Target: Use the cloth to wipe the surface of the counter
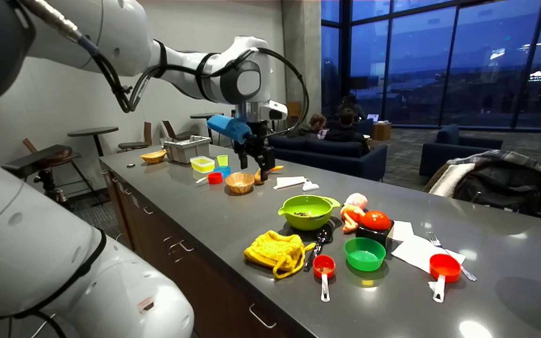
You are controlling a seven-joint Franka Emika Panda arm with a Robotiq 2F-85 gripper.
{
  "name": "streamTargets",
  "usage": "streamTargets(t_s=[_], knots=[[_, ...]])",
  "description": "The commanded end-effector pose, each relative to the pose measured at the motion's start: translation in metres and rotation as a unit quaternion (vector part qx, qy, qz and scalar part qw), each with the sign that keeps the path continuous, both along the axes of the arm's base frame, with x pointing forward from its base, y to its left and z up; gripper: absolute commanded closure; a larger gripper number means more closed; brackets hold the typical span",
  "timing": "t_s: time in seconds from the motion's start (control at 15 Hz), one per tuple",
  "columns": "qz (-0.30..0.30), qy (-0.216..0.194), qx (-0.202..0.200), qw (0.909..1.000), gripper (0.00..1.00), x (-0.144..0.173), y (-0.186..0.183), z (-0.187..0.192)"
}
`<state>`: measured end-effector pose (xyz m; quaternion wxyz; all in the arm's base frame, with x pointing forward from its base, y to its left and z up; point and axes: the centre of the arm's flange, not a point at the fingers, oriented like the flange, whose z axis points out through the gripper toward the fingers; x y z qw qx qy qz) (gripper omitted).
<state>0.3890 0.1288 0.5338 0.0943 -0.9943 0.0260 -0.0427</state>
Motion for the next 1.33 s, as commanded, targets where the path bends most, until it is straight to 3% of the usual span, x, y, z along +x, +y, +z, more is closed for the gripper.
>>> streamTargets(t_s=[0.0,0.2,0.87,1.27], knots=[[-0.020,-0.005,-0.021,0.9996,0.00,0.006,-0.008,-0.029],[-0.038,-0.003,-0.018,0.9991,0.00,0.009,-0.017,-0.048],[-0.030,0.008,-0.015,0.9994,0.00,0.014,-0.015,-0.052],[-0.019,0.052,-0.010,0.9984,0.00,0.029,-0.007,-0.095]])
